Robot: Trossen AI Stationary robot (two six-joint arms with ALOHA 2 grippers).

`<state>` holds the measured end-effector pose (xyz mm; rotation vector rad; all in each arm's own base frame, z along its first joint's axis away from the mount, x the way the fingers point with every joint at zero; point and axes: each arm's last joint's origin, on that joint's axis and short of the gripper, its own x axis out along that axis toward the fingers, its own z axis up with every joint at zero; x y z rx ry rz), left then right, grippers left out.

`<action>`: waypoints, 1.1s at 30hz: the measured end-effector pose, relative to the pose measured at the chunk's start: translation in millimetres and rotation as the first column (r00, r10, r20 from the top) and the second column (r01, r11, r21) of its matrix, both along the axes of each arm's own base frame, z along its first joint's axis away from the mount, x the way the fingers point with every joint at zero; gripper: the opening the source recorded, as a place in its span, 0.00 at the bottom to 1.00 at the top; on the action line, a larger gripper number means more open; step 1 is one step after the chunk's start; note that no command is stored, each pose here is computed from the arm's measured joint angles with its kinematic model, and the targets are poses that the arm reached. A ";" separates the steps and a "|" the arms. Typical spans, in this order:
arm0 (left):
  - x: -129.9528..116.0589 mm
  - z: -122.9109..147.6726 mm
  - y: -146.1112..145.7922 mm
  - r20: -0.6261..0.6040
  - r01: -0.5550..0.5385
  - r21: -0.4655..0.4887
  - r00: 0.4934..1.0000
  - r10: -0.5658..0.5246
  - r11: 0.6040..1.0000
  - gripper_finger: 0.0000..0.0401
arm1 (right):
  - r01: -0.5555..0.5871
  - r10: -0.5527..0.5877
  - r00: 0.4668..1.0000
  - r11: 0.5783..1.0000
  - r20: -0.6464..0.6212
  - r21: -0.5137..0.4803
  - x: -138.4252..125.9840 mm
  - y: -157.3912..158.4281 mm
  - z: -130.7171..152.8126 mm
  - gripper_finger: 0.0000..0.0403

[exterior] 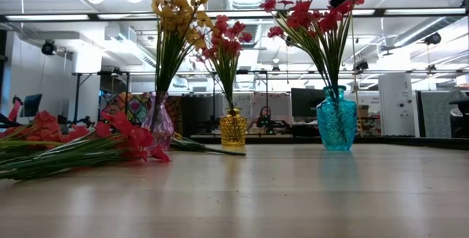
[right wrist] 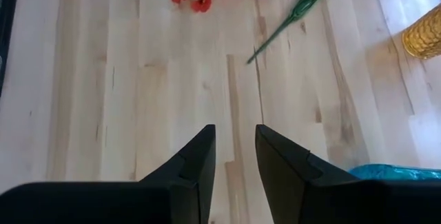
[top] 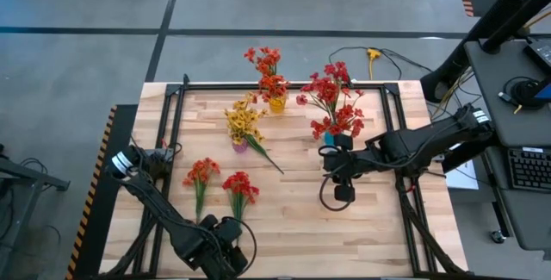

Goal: Sort flowers into vase by color
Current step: Put the orange flower into the yellow vase

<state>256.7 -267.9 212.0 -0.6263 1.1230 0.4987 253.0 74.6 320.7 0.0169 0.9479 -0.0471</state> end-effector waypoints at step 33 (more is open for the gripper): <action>-37.3 -36.9 39.2 -0.308 -0.403 0.200 0.839 0.448 0.893 0.53 | -0.015 0.014 1.000 1.000 0.015 0.001 2.4 1.0 -7.3 0.26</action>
